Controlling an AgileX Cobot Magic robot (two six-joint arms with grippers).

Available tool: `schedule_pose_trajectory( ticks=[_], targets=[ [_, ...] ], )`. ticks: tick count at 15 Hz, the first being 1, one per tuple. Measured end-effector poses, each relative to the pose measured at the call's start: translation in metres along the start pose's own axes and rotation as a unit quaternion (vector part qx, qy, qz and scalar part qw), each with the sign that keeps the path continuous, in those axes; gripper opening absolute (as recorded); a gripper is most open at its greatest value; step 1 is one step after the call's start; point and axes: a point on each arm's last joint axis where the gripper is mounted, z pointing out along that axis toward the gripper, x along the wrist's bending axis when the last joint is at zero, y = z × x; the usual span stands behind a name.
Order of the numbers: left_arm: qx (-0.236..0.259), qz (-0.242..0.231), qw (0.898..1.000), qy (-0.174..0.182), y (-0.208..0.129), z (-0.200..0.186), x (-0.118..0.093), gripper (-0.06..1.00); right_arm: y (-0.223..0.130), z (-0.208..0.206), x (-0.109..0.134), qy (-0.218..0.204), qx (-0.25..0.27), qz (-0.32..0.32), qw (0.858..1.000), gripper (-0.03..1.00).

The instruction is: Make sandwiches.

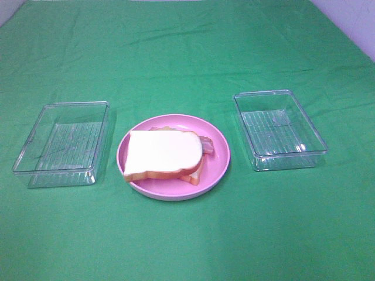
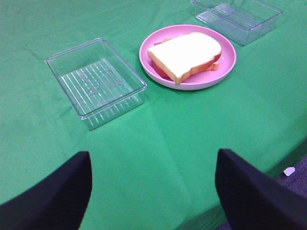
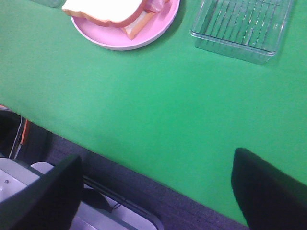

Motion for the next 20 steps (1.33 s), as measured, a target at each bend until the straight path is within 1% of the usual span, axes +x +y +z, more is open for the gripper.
schedule_pose_trajectory(
  ticks=[1,2,3,7,8,17,18,19,20],
  targets=[
    [0.000,0.000,1.000,0.000,0.000,0.000,0.000,0.69,-0.017,-0.002,0.000,-0.003,-0.015,-0.004,1.000,0.79],
    [0.000,0.000,1.000,0.000,0.000,0.000,0.000,0.69,-0.023,-0.001,-0.001,-0.004,-0.018,-0.005,1.000,0.79],
    [0.000,0.000,1.000,0.000,0.000,0.000,0.000,0.69,-0.042,0.002,-0.001,-0.004,-0.032,-0.011,0.999,0.79],
    [0.000,0.000,1.000,0.000,0.000,0.000,0.000,0.69,-0.068,0.013,-0.004,-0.011,-0.065,-0.058,0.996,0.79],
    [0.000,0.000,1.000,0.000,0.000,0.000,0.000,0.69,-0.070,0.013,-0.005,-0.012,-0.074,-0.066,0.995,0.78],
    [0.000,0.000,1.000,0.000,0.000,0.000,0.000,0.69,-0.069,0.013,-0.005,-0.013,-0.076,-0.066,0.995,0.78],
    [0.000,-0.003,1.000,0.006,0.000,0.000,0.000,0.69,-0.069,0.013,-0.005,-0.013,-0.076,-0.066,0.995,0.78],
    [-0.001,-0.026,0.998,0.053,0.000,-0.001,-0.001,0.69,-0.069,0.013,-0.005,-0.018,-0.077,-0.058,0.995,0.78],
    [-0.002,-0.042,0.996,0.084,-0.001,-0.001,-0.001,0.69,-0.069,0.013,-0.005,-0.023,-0.077,-0.052,0.995,0.78]
  ],
)
